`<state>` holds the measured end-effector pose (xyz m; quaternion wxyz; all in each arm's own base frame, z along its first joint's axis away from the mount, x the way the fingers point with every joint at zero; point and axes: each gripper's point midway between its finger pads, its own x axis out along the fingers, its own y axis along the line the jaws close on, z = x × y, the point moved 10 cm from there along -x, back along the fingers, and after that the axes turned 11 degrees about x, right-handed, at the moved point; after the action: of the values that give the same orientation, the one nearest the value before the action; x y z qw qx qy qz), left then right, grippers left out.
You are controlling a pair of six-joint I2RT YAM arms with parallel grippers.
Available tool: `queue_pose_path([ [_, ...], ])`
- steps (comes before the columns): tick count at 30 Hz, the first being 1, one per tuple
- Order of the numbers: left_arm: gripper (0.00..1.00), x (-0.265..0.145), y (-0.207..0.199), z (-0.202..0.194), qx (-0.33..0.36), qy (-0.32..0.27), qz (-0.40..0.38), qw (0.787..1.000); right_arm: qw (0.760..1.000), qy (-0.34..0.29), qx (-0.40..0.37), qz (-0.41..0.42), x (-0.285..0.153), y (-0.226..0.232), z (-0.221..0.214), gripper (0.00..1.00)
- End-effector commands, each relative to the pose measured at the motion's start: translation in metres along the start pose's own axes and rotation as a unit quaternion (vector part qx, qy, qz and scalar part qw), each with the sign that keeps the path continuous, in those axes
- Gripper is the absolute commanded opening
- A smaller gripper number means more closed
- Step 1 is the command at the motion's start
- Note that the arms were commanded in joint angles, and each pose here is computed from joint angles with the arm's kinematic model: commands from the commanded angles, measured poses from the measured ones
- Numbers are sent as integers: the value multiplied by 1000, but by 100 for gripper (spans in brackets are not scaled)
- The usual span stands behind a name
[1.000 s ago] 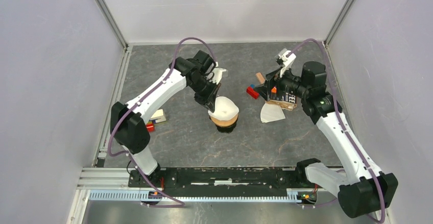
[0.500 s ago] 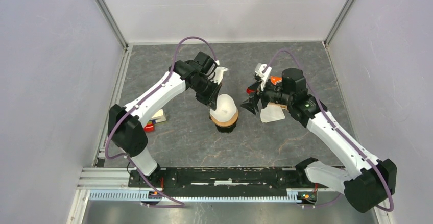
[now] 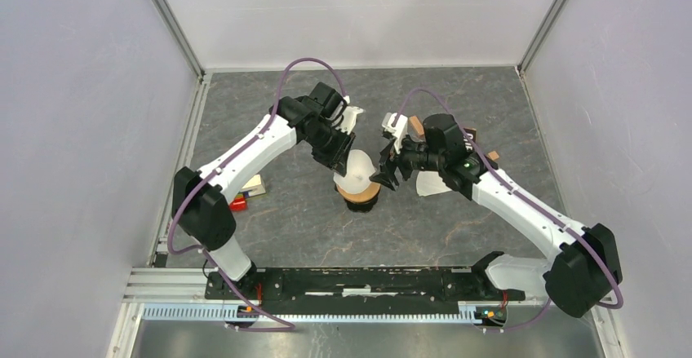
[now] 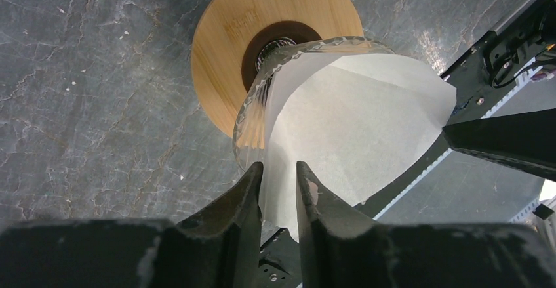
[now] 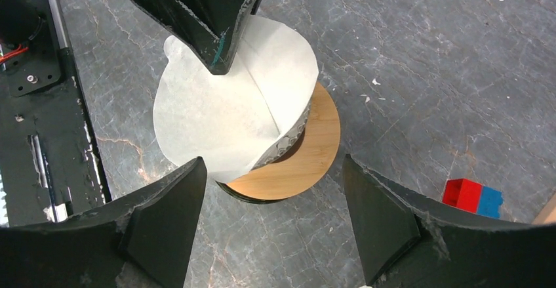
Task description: Place the coffee filter in the dripper
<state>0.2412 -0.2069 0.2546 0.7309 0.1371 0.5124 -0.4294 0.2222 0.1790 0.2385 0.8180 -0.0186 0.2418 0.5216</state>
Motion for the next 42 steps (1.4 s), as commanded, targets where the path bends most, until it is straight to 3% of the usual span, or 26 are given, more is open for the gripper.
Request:
queue_pose_path([
  [1,33,-20,-6,9,27,-48,12,998,999,-17,-26,-12,5,-2,8,82],
  [17,47,-38,-11,11,43,-70,18,996,999,-17,-31,-36,3,-5,13,79],
  [30,61,-56,-8,6,85,-86,69,990,999,-29,-39,-9,-1,1,21,78],
  [36,53,-49,-4,-3,88,-81,84,989,999,-27,-39,-24,-1,-2,19,77],
  [42,33,-40,-1,-2,94,-86,82,988,998,-21,-39,-32,1,-6,17,76],
])
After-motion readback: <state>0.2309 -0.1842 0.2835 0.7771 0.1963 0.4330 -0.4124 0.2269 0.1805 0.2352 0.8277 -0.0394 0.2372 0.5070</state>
